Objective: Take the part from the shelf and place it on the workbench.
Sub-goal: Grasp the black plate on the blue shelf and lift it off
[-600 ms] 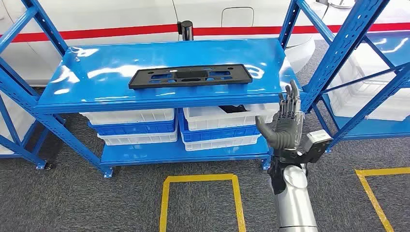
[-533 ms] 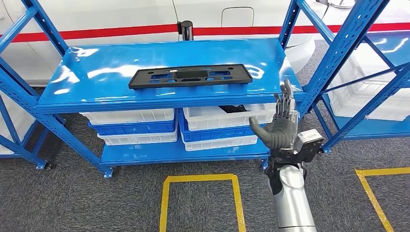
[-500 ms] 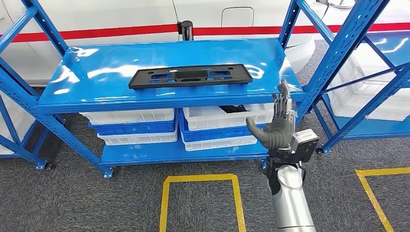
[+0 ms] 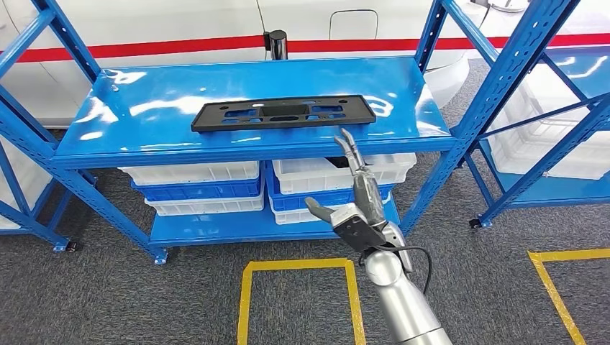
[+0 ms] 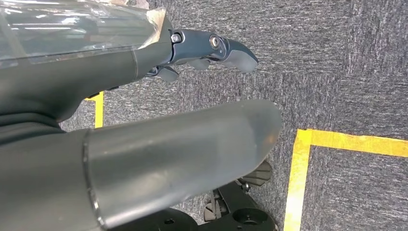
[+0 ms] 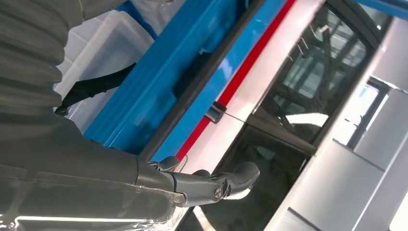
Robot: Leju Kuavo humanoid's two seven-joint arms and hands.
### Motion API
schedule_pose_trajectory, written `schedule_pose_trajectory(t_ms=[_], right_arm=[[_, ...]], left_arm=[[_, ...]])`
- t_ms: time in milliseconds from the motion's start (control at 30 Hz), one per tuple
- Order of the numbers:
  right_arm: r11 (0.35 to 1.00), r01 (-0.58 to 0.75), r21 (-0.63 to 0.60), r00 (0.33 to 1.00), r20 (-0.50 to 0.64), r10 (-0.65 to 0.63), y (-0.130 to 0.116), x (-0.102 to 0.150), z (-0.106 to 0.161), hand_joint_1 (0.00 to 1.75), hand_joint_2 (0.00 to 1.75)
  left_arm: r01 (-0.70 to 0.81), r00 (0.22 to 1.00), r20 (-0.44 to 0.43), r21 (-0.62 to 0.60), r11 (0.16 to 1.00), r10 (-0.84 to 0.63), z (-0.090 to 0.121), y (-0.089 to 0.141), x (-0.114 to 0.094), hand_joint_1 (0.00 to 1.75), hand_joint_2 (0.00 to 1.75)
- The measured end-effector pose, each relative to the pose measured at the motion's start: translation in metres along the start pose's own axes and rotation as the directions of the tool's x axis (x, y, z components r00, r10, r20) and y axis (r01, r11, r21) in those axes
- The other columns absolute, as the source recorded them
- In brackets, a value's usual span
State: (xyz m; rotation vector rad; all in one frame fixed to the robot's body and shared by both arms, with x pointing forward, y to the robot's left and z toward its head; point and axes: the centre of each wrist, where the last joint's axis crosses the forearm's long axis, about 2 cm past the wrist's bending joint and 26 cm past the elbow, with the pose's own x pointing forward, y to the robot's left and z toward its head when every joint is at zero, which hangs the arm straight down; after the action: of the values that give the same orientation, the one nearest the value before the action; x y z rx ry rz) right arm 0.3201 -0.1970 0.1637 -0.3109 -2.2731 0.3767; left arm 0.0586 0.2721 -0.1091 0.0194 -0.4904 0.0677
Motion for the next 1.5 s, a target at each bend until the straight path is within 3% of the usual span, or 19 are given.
schedule_pose_trajectory(t_ms=[400, 700, 1033, 1167, 1500], right_arm=[[0.923, -0.28, 0.262, 0.959, 0.122, 0.256, 0.059, 0.007, 0.004, 0.0, 1.75], [0.787, -0.488, 0.377, 0.867, 0.314, 0.387, 0.097, 0.012, 0.016, 0.0, 1.75], [0.622, -0.675, 0.396, 0.721, 0.535, 0.441, 0.126, 0.016, 0.029, 0.0, 1.75], [0.608, -0.689, 0.394, 0.707, 0.546, 0.448, 0.131, 0.015, 0.032, 0.0, 1.75], [0.644, -0.681, 0.348, 0.716, 0.502, 0.485, 0.128, 0.014, 0.023, 0.0, 1.75]], left_arm=[[0.031, 1.0, 0.0, -0.026, 0.999, -0.031, 0.0, -0.001, 0.0, 0.0, 0.0], [0.059, 0.998, -0.001, -0.047, 0.997, -0.059, 0.0, -0.001, 0.0, 0.0, 0.0], [0.102, 0.994, -0.015, -0.09, 0.991, -0.104, 0.0, -0.002, -0.001, 0.0, 0.0], [0.104, 0.994, -0.016, -0.096, 0.99, -0.106, 0.0, -0.002, -0.001, 0.0, 0.0], [0.118, 0.993, -0.017, -0.087, 0.989, -0.12, 0.001, -0.004, -0.001, 0.0, 0.0]])
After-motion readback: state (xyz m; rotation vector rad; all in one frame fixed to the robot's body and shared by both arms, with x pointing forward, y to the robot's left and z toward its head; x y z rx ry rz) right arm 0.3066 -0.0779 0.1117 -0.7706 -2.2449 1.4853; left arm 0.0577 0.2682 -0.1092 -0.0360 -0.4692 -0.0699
